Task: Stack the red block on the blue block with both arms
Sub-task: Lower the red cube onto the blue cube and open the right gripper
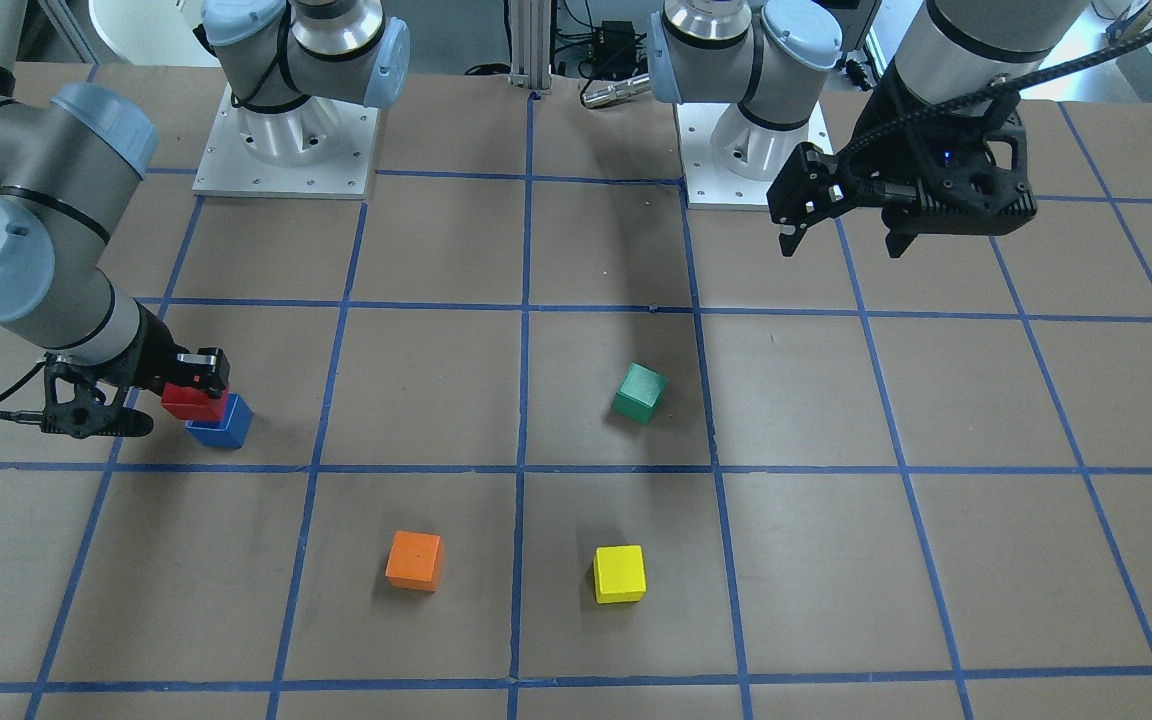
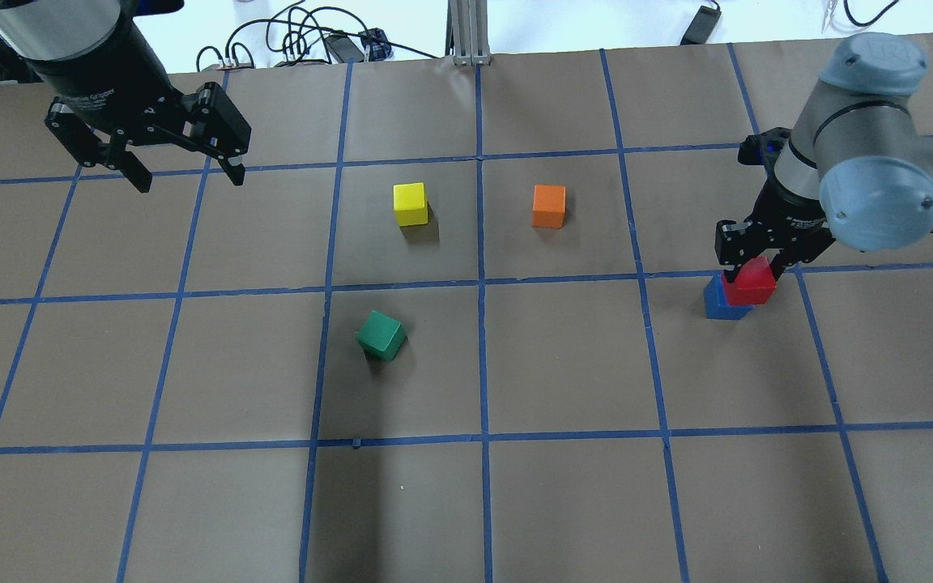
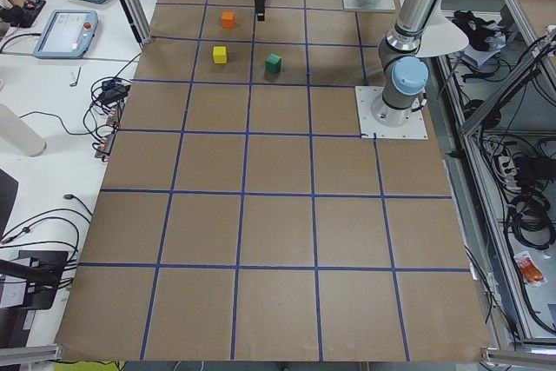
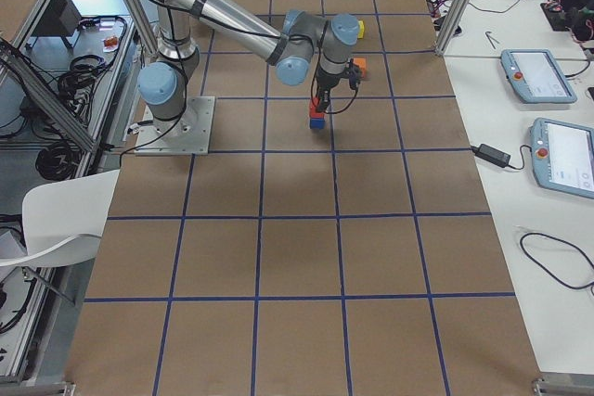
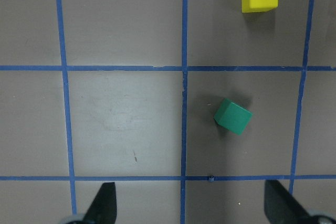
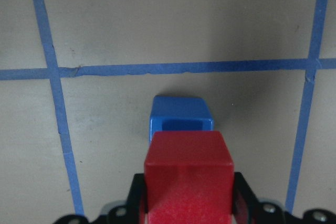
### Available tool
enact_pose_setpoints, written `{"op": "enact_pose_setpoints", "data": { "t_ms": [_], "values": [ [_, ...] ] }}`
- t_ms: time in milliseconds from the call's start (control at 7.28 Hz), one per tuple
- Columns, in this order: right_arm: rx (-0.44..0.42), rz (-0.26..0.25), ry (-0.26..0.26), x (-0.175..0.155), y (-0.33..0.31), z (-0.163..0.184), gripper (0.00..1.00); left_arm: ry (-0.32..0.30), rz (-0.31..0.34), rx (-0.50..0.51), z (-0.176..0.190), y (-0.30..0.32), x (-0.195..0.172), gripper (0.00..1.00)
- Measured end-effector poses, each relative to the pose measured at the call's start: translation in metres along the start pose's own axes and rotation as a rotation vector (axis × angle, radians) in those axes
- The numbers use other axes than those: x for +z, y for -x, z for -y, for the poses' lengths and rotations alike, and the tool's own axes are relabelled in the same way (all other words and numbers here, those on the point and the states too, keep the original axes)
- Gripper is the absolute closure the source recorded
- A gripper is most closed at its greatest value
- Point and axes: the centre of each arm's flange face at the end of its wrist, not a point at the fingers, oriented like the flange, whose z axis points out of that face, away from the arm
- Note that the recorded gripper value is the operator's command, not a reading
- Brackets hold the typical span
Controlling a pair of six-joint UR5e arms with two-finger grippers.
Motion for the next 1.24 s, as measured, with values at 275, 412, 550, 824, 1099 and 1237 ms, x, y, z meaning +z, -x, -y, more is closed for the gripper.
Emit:
{"op": "enact_pose_setpoints", "data": {
  "t_ms": [275, 412, 550, 824, 1099, 1237],
  "values": [
    [0.000, 0.001, 0.004, 0.0025, 0.0001, 0.0007, 0.86, -0.001, 0.000, 0.000, 0.0001, 0.0000, -0.0004, 0.00],
    [0.000, 0.001, 0.008, 0.0040, 0.0003, 0.0009, 0.74, -0.002, 0.000, 0.001, 0.0001, 0.0000, -0.0007, 0.00],
    [-0.001, 0.001, 0.010, 0.0050, 0.0004, 0.0012, 0.55, -0.003, -0.001, 0.001, 0.0002, -0.0001, -0.0008, 0.00],
    [0.000, 0.001, 0.009, 0.0047, 0.0003, 0.0010, 0.00, -0.003, -0.001, 0.001, 0.0002, -0.0001, -0.0009, 0.00],
    [0.000, 0.002, 0.008, 0.0032, 0.0003, 0.0001, 0.00, -0.003, -0.001, 0.002, 0.0002, -0.0001, -0.0009, 0.00],
    [0.001, 0.002, 0.009, 0.0026, 0.0003, -0.0004, 0.00, -0.003, -0.001, 0.002, 0.0002, -0.0002, -0.0009, 0.00]
  ]
}}
